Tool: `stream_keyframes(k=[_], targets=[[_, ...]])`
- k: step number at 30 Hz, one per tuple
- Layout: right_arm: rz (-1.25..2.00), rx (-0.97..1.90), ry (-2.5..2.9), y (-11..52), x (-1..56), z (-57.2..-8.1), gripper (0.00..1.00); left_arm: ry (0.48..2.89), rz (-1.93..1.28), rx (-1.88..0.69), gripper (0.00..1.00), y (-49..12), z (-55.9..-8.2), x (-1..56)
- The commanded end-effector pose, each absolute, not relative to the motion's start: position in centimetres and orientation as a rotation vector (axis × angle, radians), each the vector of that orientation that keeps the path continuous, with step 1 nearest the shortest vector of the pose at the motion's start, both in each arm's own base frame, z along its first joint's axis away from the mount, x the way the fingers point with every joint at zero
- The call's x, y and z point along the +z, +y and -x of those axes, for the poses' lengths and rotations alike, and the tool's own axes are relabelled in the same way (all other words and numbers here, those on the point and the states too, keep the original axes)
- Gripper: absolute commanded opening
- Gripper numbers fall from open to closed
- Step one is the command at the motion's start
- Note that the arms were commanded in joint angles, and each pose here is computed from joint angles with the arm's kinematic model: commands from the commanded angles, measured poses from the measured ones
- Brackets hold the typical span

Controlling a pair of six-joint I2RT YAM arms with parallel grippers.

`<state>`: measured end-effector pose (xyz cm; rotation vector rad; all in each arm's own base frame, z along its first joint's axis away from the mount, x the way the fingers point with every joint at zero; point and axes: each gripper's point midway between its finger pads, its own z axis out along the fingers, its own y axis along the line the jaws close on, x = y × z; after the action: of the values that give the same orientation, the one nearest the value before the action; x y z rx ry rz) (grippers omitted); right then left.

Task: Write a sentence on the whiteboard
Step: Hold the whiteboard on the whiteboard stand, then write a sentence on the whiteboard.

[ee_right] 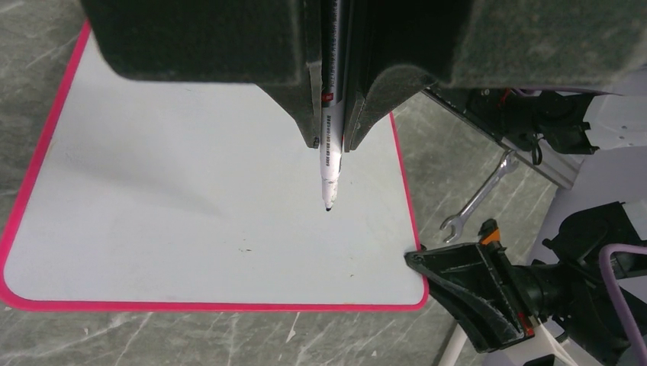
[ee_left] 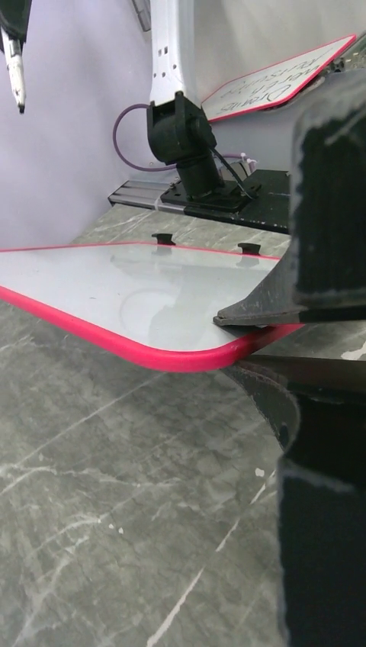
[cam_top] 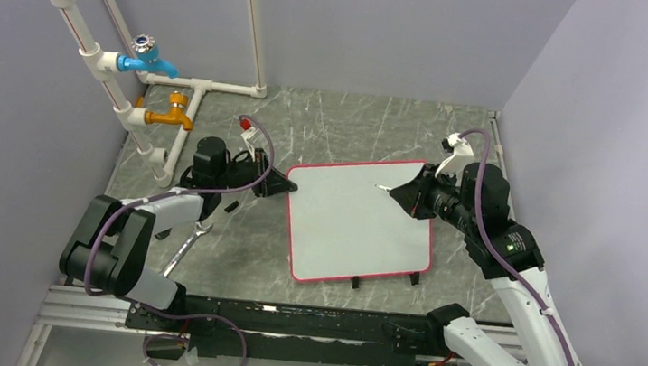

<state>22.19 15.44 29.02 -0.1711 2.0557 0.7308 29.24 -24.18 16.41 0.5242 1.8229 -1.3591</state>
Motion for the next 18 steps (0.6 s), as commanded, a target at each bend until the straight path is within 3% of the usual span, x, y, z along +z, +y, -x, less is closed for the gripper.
stream_keyframes(k=[1, 12, 18], targets=[[0.176, 0.731, 2.007, 15.5, 30.3, -22.7, 0.00, 1.701, -0.676, -1.364, 0.13, -25.8, -28.0, 19.1], [0.202, 0.752, 2.004, 15.8, 30.1, -22.4, 0.00, 1.708, -0.747, -1.324, 0.00, -28.3, -28.2, 19.7], [0.321, 0.865, 1.964, 17.7, 29.4, -21.7, 0.00, 1.724, -0.729, -1.299, 0.00, -28.4, -28.3, 19.6]])
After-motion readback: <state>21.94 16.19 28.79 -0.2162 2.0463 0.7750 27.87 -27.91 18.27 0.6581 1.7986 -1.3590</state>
